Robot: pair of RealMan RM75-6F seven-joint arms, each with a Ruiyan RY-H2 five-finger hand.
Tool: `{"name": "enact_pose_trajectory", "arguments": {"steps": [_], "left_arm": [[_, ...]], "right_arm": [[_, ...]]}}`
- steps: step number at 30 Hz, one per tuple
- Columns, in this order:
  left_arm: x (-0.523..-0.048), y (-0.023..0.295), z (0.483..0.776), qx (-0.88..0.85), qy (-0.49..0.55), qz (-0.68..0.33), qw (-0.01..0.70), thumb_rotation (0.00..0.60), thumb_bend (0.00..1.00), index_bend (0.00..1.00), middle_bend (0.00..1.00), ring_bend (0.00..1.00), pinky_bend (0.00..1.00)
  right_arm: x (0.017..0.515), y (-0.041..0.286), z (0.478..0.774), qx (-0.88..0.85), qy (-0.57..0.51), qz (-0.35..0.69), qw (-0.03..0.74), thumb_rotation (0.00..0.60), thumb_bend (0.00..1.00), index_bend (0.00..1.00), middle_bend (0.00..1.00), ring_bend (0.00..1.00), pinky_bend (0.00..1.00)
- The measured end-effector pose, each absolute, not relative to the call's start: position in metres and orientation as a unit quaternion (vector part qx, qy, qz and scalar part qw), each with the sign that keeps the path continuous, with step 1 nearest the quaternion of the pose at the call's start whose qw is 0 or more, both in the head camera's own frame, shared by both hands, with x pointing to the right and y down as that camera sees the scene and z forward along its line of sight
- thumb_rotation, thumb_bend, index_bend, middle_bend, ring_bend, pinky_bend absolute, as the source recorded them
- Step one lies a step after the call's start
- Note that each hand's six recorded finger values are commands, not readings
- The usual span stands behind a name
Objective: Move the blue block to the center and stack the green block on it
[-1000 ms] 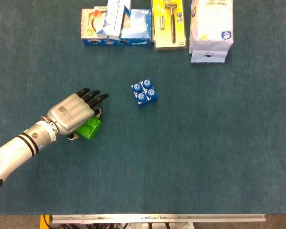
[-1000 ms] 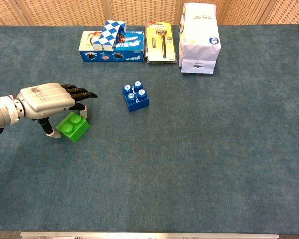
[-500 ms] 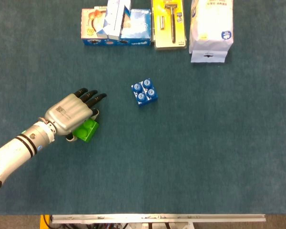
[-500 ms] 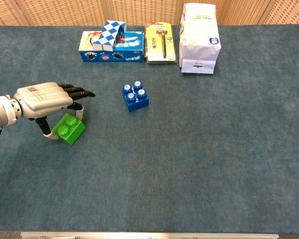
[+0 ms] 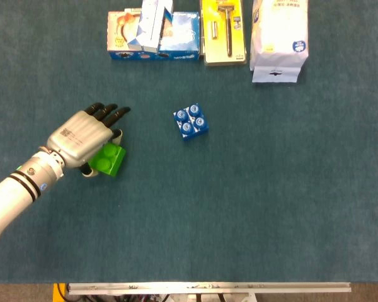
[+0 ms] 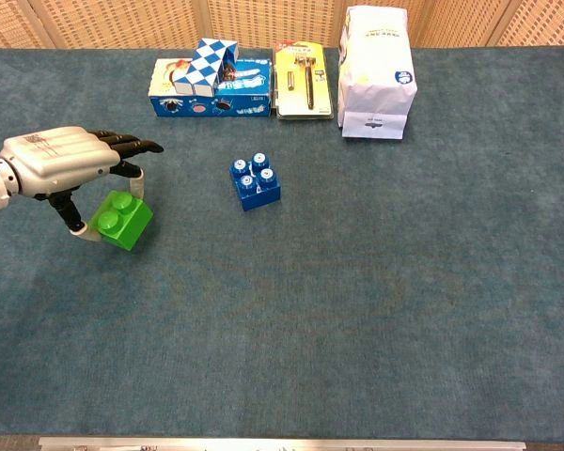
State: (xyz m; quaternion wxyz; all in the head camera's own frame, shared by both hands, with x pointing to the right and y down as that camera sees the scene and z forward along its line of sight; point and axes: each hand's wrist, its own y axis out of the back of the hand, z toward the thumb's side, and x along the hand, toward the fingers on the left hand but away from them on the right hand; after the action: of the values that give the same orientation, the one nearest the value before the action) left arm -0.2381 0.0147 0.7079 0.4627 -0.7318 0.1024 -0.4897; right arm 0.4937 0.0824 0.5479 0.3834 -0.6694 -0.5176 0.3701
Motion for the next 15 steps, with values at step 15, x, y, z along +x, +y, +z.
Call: {"name": "enact_pose_trajectory", "arguments": {"steps": [15], "left_arm": [[-0.234, 0.004, 0.681, -0.726, 0.174, -0.534, 0.397, 0.6, 0.04, 0.46, 0.0, 0.0, 0.1]], "right_arm": [[0.497, 0.081, 0.546, -0.671, -0.521, 0.367, 0.379, 0.6, 0.09, 0.32, 0.13, 0.0, 0.05]]}}
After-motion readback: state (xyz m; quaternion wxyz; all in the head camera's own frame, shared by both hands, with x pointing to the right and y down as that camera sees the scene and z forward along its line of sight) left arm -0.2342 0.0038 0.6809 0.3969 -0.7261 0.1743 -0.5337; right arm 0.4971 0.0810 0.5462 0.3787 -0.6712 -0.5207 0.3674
